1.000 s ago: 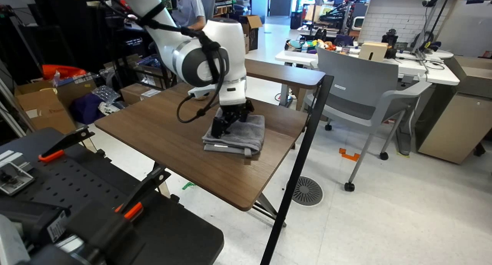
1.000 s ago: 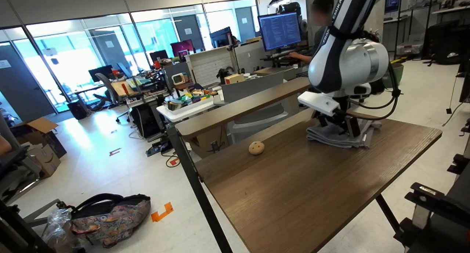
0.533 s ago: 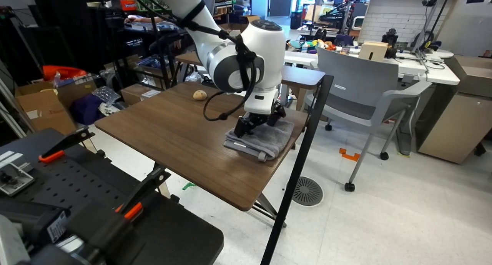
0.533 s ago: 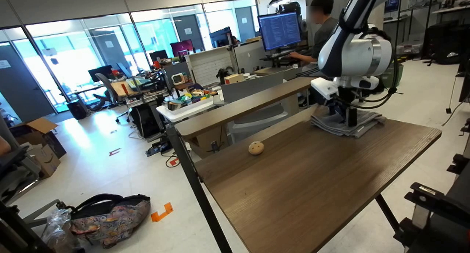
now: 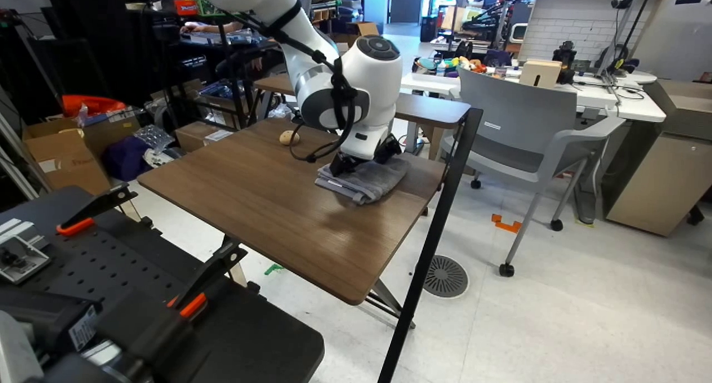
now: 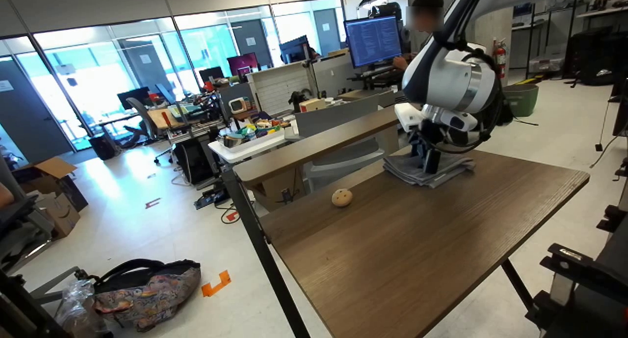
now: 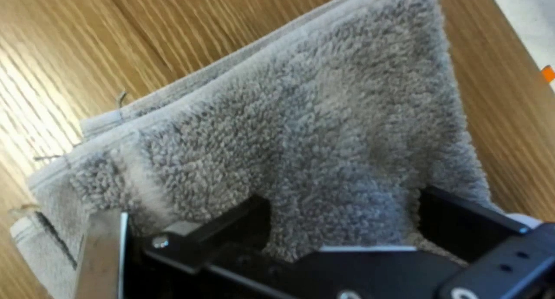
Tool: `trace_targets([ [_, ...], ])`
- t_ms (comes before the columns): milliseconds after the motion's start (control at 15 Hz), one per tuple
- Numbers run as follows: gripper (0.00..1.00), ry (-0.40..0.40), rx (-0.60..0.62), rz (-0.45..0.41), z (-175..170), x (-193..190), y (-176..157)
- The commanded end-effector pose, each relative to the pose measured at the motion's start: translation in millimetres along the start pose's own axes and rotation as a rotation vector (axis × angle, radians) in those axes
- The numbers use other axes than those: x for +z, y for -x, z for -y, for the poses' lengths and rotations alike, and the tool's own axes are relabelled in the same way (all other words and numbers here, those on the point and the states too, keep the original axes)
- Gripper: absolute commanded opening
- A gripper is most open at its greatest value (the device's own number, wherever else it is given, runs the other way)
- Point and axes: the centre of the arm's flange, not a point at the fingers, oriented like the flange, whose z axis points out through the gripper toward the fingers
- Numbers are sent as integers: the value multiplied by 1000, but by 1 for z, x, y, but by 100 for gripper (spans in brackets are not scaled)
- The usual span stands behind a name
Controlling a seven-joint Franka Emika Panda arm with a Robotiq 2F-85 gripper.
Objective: Wipe the table using the grey towel
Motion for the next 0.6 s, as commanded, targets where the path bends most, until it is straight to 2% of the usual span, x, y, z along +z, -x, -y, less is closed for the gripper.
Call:
trace_targets([
  [0, 100, 99, -145, 1, -25, 29, 18],
  [267, 100, 214, -265, -31, -47, -2, 11],
  [533, 100, 338, -342, -111, -74, -36, -25],
])
